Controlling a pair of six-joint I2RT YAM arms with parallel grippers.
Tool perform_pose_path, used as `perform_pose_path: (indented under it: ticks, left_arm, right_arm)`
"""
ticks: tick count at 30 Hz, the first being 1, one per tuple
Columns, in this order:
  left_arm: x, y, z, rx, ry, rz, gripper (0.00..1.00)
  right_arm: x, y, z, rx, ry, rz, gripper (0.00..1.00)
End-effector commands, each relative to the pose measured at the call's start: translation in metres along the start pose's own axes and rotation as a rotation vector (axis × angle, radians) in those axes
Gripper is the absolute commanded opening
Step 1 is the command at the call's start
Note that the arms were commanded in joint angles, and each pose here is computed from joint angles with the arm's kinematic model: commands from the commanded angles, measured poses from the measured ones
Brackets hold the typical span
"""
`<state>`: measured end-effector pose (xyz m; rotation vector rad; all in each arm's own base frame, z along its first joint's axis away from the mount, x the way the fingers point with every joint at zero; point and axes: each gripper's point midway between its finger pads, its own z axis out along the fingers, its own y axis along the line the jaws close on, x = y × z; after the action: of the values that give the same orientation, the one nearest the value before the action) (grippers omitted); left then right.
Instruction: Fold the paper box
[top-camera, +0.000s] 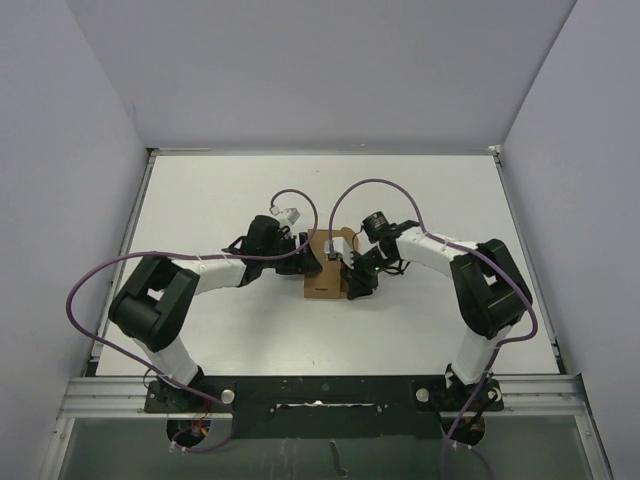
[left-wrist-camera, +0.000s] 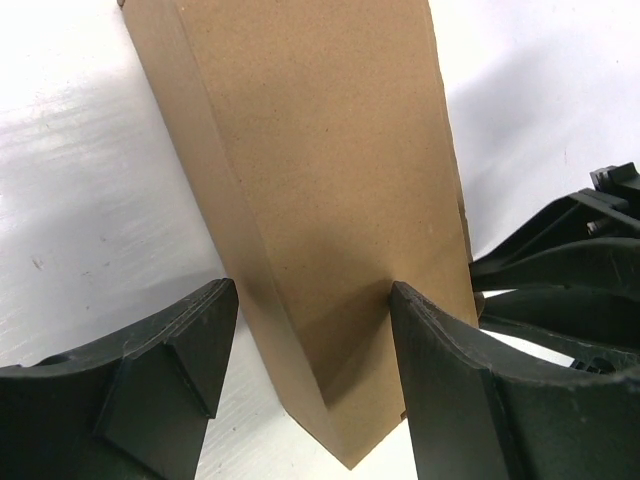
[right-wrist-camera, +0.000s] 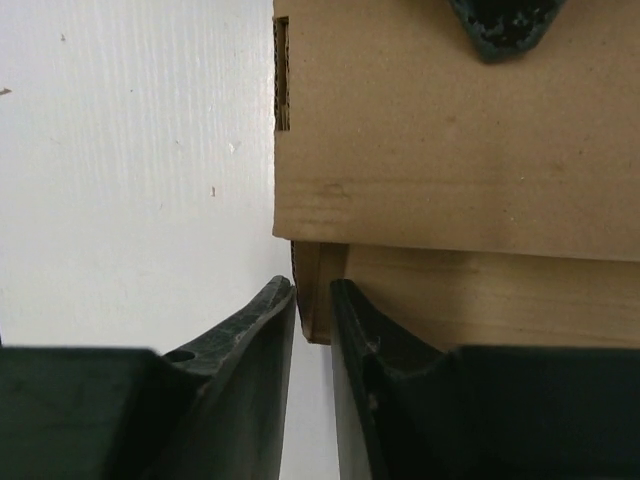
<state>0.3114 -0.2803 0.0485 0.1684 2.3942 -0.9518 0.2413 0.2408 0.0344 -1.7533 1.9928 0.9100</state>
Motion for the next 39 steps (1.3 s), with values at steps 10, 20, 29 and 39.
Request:
perform_pose_path:
  ticks: [10, 20, 29, 39]
  left_arm:
    - [-0.022, -0.018, -0.007, 0.046, -0.046, 0.029, 0.61]
    - [-0.02, -0.017, -0.005, 0.047, -0.037, 0.024, 0.61]
    - [-0.019, -0.016, -0.004, 0.049, -0.034, 0.024, 0.6]
    - [-0.018, -0.017, -0.003, 0.055, -0.027, 0.029, 0.6]
  right_arm:
    - [-0.018, -0.004, -0.028, 0.056, -0.14, -0.154, 0.28]
    - [-0.014, -0.002, -0.02, 0.043, -0.116, -0.155, 0.24]
    - [-0.011, -0.001, -0.011, 0.033, -0.069, -0.155, 0.23]
    - [-0.014, -0.003, -0.011, 0.045, -0.049, -0.161, 0.06]
